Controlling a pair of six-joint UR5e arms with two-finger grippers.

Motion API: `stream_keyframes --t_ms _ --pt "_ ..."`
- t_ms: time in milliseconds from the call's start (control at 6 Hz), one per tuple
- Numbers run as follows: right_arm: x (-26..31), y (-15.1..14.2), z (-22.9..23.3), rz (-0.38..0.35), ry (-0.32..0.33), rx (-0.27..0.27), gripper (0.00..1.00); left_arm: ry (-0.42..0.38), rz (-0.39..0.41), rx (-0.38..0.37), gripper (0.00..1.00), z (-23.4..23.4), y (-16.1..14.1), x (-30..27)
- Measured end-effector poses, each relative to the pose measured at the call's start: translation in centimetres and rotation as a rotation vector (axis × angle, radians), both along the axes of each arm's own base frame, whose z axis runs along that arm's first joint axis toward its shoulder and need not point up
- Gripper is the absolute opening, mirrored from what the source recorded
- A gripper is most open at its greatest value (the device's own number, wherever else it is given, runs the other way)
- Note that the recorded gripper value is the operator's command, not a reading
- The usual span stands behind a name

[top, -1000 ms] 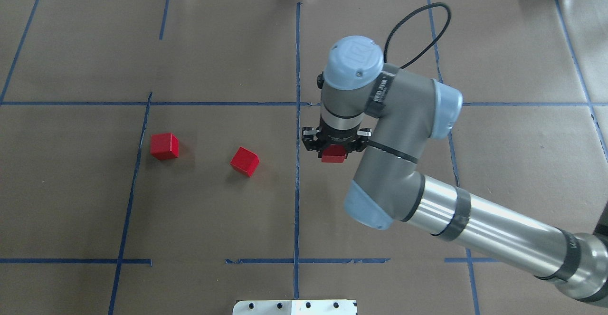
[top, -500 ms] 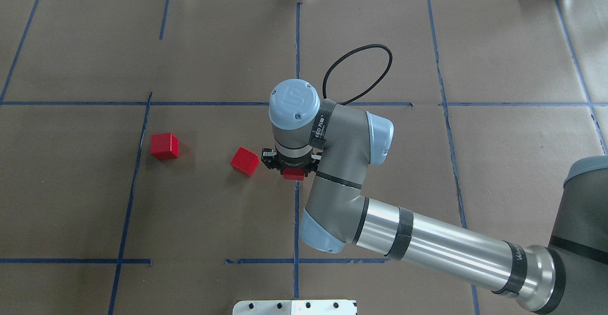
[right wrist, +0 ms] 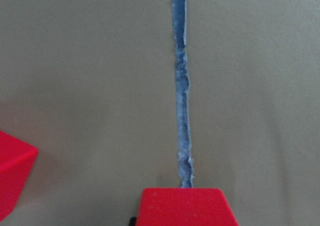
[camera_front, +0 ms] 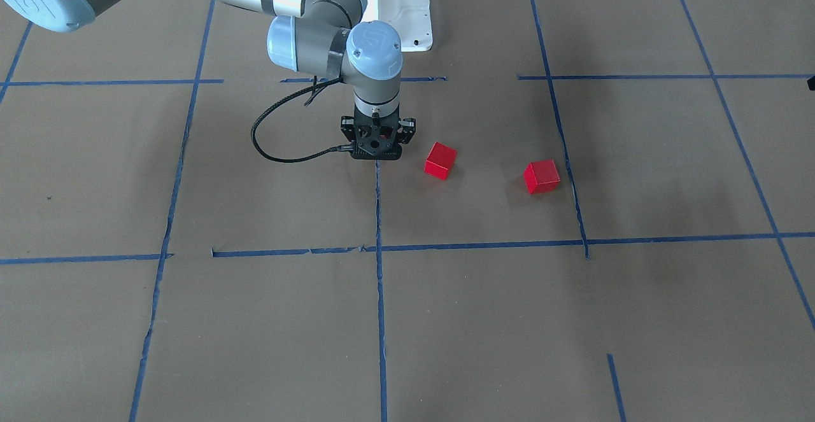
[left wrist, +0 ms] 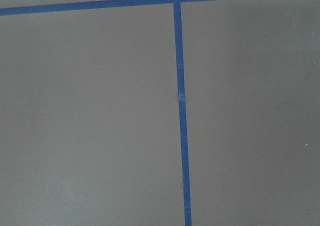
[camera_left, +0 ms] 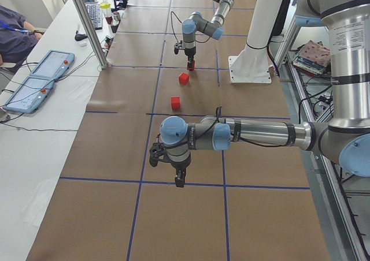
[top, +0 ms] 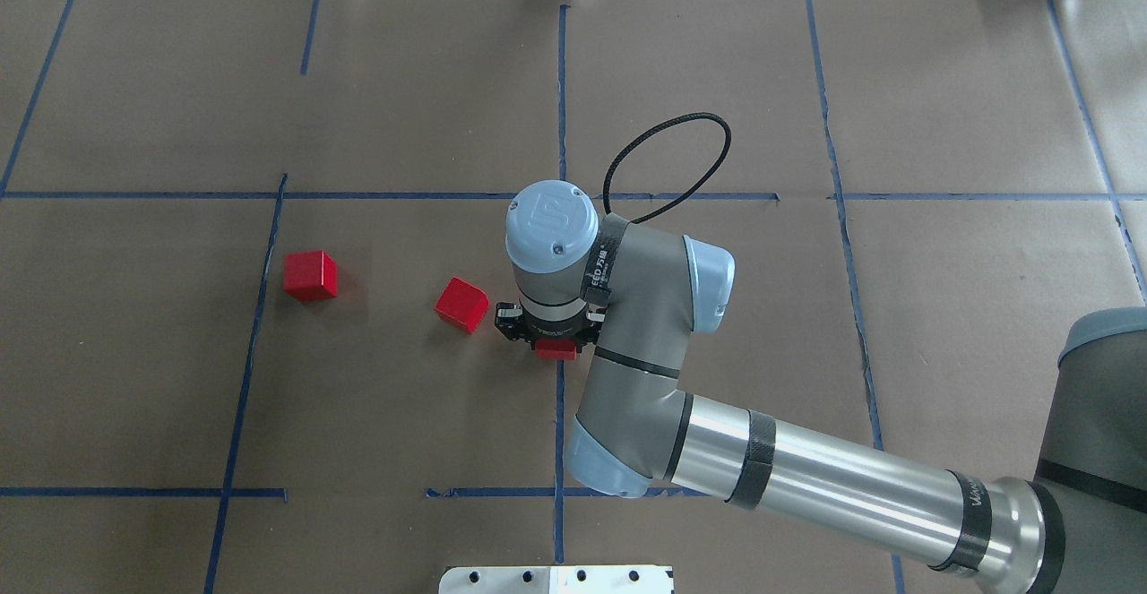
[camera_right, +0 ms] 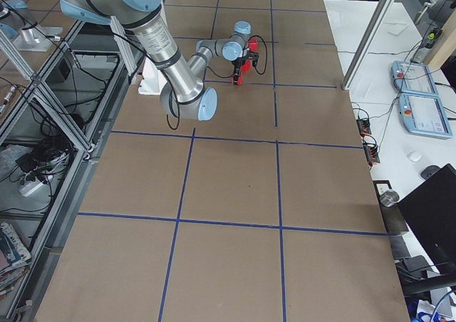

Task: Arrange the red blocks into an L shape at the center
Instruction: 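Lower the red cube onto the center and open the right gripper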

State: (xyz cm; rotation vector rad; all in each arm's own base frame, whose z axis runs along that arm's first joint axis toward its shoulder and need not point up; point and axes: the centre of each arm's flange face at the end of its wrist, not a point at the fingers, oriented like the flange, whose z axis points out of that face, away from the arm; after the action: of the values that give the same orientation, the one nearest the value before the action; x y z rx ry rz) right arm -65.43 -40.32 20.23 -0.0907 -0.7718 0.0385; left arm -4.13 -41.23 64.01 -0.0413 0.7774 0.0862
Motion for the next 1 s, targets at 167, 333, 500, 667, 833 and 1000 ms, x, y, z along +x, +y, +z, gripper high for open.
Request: stream_keyframes --t_ms 167,333,500,667,833,1000 --pt "-0.2 0.3 0.1 -0.005 0.001 0.0 0.73 0.0 0.0 0.0 1.0 0.0 0.0 0.0" --pt "-0.3 0.4 0.1 -0.006 0.003 0.002 0.94 0.0 0.001 0.0 1.0 0.0 0.0 0.0" --pt "-0.3 0.4 0.1 -0.007 0.003 0.004 1.0 0.0 0.001 0.0 1.0 0.0 0.0 0.0" --pt "-0.2 0.3 -0.3 -0.007 -0.004 0.008 1.0 0.0 0.001 0.0 1.0 0.0 0.0 0.0" --pt "1.2 -0.6 -1.8 0.007 -0.027 0.017 1.0 0.0 0.001 0.001 1.0 0.0 0.0 0.0" --pt "5.0 -2.8 -4.3 0.028 -0.054 0.033 1.0 0.0 0.001 0.007 1.0 -0.3 -0.1 0.0"
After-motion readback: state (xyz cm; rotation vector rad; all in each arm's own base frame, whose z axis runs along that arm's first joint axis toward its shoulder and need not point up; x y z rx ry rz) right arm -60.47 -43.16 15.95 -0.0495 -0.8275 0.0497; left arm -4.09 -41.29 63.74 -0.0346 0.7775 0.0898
